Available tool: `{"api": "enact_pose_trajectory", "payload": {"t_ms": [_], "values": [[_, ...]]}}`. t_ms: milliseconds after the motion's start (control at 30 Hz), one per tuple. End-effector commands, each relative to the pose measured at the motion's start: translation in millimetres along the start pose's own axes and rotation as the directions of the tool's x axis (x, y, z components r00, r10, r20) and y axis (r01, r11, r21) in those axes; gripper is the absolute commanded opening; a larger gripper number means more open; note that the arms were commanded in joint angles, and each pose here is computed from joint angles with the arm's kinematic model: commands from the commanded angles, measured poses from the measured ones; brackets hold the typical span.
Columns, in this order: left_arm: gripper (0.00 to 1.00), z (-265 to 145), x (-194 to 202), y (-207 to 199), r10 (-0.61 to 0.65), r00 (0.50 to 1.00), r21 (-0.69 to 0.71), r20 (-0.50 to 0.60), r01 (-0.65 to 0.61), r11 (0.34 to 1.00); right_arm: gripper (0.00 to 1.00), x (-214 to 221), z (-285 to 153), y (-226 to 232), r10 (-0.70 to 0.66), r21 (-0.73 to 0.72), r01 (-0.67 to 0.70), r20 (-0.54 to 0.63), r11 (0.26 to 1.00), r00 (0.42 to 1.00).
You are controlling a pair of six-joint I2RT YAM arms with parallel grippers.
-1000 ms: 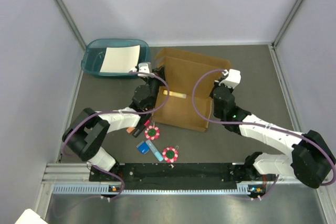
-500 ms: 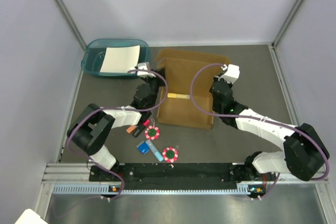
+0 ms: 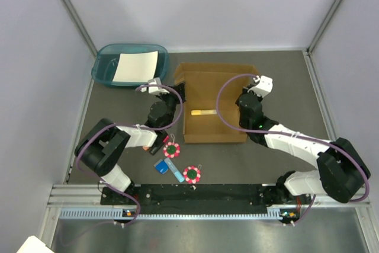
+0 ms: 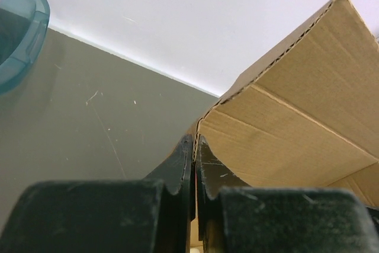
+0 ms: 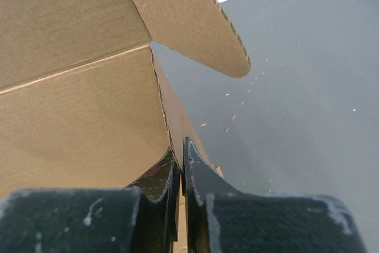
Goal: Fold the paper box
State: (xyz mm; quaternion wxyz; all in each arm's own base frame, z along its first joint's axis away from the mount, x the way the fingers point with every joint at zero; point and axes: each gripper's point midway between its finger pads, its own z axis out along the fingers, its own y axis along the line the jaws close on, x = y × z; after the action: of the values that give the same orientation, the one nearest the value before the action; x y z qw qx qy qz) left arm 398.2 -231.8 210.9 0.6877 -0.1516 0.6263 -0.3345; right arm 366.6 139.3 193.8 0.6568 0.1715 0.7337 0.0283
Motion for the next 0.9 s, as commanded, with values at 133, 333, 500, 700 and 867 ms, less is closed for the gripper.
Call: {"api": "enact_pose_trajectory", "payload": {"t_ms": [133,333,500,700,867], "values": [[0.00,-19,20,-28,-0.136,0.989,0.063,-0.058,0.140,0.988,0.00,52,-12,-21,-0.057,0.019,0.060,-0.125,0.998,0.991],[0.00,-21,14,-19,-0.030,0.999,0.048,-0.032,0.032,0.998,0.00,41,-19,-28,-0.082,0.028,0.086,-0.119,0.996,0.990],[0.00,-13,-5,-17,0.067,0.998,0.062,0.015,-0.068,0.996,0.02,26,-27,-29,-0.105,0.004,0.106,-0.119,0.994,0.987],[0.00,5,-34,-26,0.123,0.990,0.112,0.065,-0.130,0.985,0.13,3,-31,-22,-0.122,-0.020,0.121,-0.100,0.992,0.987],[0.00,10,-44,-32,0.194,0.978,0.152,0.077,-0.204,0.967,0.37,-13,-32,-27,-0.169,-0.016,0.168,-0.104,0.986,0.980]]}}
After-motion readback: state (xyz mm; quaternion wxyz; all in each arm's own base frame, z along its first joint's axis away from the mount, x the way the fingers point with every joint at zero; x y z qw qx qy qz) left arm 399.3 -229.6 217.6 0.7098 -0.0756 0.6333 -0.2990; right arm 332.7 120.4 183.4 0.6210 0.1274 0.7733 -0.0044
